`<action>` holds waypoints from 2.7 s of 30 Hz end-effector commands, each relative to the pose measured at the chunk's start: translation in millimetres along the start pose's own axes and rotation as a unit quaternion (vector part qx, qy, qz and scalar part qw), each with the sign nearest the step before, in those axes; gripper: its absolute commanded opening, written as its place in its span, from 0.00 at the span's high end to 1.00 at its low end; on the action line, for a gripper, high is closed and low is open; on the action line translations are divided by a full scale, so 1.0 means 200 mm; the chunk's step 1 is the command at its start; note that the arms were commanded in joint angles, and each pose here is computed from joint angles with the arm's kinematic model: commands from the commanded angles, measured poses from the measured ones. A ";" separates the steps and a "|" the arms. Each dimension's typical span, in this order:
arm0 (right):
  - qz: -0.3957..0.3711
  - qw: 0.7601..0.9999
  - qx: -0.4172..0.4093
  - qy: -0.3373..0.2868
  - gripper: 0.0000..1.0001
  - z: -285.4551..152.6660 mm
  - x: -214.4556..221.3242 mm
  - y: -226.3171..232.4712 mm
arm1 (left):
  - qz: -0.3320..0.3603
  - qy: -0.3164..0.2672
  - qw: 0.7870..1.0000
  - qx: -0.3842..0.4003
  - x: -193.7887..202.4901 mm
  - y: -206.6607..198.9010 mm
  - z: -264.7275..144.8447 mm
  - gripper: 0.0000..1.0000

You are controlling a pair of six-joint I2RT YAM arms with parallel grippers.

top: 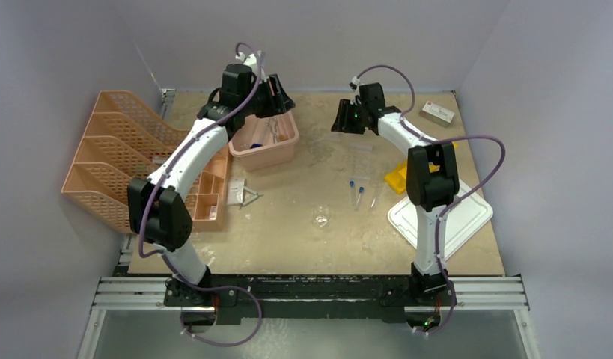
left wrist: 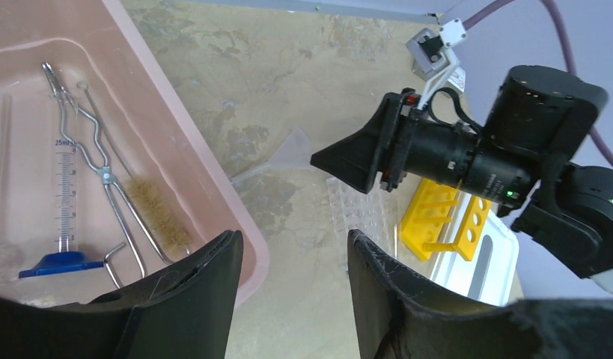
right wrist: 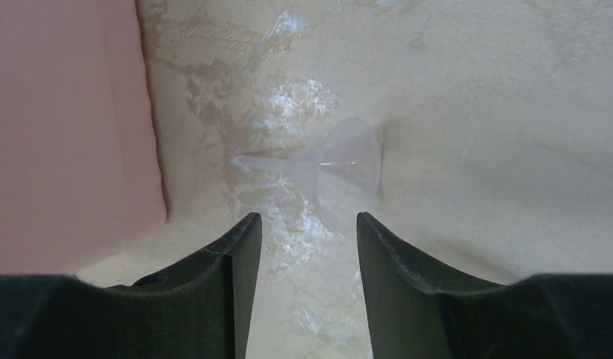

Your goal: Organize the chemistry lab equipment

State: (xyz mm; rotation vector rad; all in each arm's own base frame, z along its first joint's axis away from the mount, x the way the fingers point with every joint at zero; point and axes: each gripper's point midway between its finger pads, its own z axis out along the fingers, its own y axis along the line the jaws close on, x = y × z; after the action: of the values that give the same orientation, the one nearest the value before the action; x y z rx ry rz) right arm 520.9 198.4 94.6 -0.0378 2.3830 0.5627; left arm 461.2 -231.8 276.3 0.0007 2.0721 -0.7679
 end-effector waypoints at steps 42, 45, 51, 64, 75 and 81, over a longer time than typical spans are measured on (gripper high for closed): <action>-0.012 0.916 -0.374 -0.145 1.00 -0.95 -0.44 0.82 | -0.236 -0.160 0.933 0.219 -0.29 -0.36 -0.10 0.41; -0.005 0.916 -0.376 -0.140 1.00 -0.94 -0.43 0.82 | -0.240 -0.170 0.927 0.235 -0.29 -0.38 -0.13 0.40; -0.017 0.909 -0.395 -0.132 1.00 -0.95 -0.41 0.84 | -0.258 -0.170 0.924 0.228 -0.29 -0.36 -0.11 0.45; -0.009 0.906 -0.406 -0.124 1.00 -0.94 -0.40 0.85 | -0.260 -0.143 0.924 0.240 -0.25 -0.41 -0.08 0.72; 0.004 0.912 -0.392 -0.121 1.00 -0.91 -0.40 0.83 | -0.222 -0.118 0.948 0.193 -0.16 -0.34 -0.05 0.71; 0.011 0.915 -0.385 -0.122 1.00 -0.89 -0.40 0.81 | -0.216 -0.128 0.949 0.190 -0.18 -0.34 -0.07 1.00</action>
State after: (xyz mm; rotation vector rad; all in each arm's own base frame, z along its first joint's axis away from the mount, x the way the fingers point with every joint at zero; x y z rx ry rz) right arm 444.0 263.7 308.1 -0.2457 1.8595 1.4106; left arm 458.6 -273.1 311.7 -0.4168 1.7383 -1.3773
